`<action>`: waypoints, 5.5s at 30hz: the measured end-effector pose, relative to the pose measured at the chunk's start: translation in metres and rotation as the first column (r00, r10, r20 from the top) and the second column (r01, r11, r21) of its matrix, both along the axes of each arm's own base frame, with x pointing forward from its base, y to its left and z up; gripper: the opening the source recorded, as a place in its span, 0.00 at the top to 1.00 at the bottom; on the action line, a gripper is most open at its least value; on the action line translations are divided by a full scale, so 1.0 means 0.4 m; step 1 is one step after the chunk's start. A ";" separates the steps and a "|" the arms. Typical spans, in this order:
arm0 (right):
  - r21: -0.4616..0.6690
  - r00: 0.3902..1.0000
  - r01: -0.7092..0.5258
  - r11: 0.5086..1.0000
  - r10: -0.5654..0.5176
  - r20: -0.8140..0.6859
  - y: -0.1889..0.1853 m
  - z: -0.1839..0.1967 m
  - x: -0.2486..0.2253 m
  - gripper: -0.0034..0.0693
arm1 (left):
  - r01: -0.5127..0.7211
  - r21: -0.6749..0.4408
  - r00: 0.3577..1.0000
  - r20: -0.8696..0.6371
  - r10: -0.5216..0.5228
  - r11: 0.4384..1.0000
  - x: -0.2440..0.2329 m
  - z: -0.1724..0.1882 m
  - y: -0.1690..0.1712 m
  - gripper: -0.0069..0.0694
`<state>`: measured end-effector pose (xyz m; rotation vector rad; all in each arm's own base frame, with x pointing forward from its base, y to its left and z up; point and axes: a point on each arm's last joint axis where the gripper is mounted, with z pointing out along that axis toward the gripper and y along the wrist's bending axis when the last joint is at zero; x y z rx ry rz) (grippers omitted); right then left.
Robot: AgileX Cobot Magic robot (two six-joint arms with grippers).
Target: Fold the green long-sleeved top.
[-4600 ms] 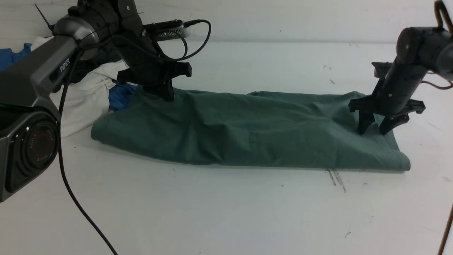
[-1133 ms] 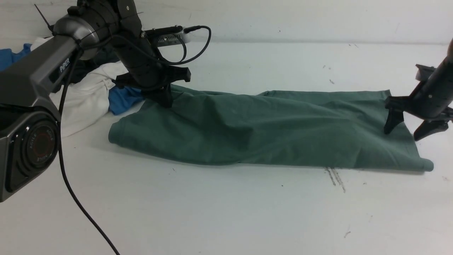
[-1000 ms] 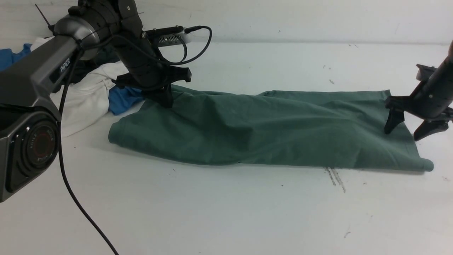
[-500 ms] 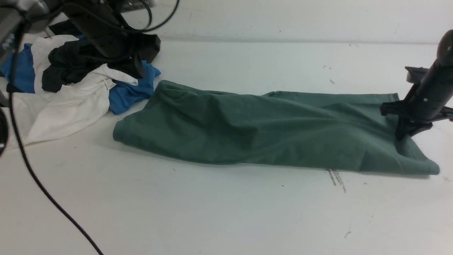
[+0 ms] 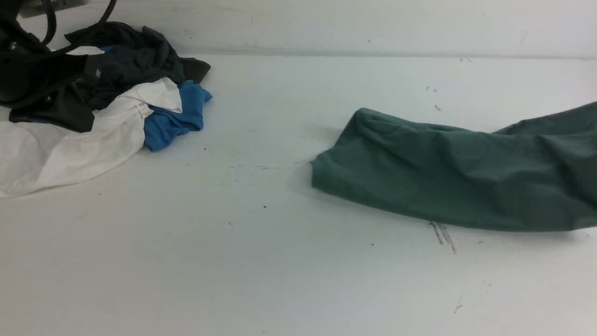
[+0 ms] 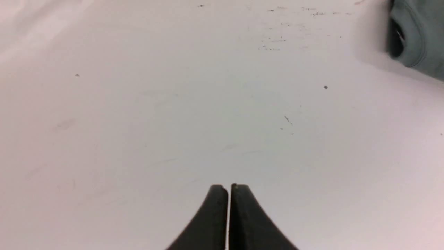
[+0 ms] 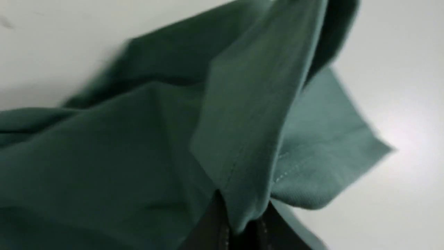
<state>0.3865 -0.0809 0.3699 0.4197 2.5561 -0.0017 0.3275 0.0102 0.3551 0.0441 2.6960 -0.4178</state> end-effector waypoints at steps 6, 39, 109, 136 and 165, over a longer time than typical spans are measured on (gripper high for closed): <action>0.206 0.984 -0.172 0.963 0.157 0.088 0.263 0.044 0.024 0.92 | 0.018 -0.041 1.000 0.002 -0.017 0.999 0.003 -0.005 -0.009 0.91; -0.055 0.889 -0.452 0.890 0.445 -0.105 0.592 -0.226 0.182 0.91 | 0.033 -0.047 0.999 -0.029 -0.035 0.998 0.028 -0.040 -0.007 0.91; -0.302 0.499 -0.429 0.852 0.502 0.706 0.283 -0.173 -0.732 0.97 | 0.033 -0.042 0.999 -0.030 -0.034 0.999 0.028 -0.040 -0.006 0.91; -0.298 0.597 -0.312 0.902 0.430 0.677 0.229 -0.377 -0.800 0.97 | 0.034 -0.035 0.999 -0.031 -0.035 0.999 0.028 -0.041 -0.005 0.91; -0.298 0.672 -0.087 0.951 0.277 0.687 0.191 -0.470 -0.829 0.97 | 0.028 0.088 0.998 0.052 -0.033 0.996 -0.290 0.011 -0.024 0.91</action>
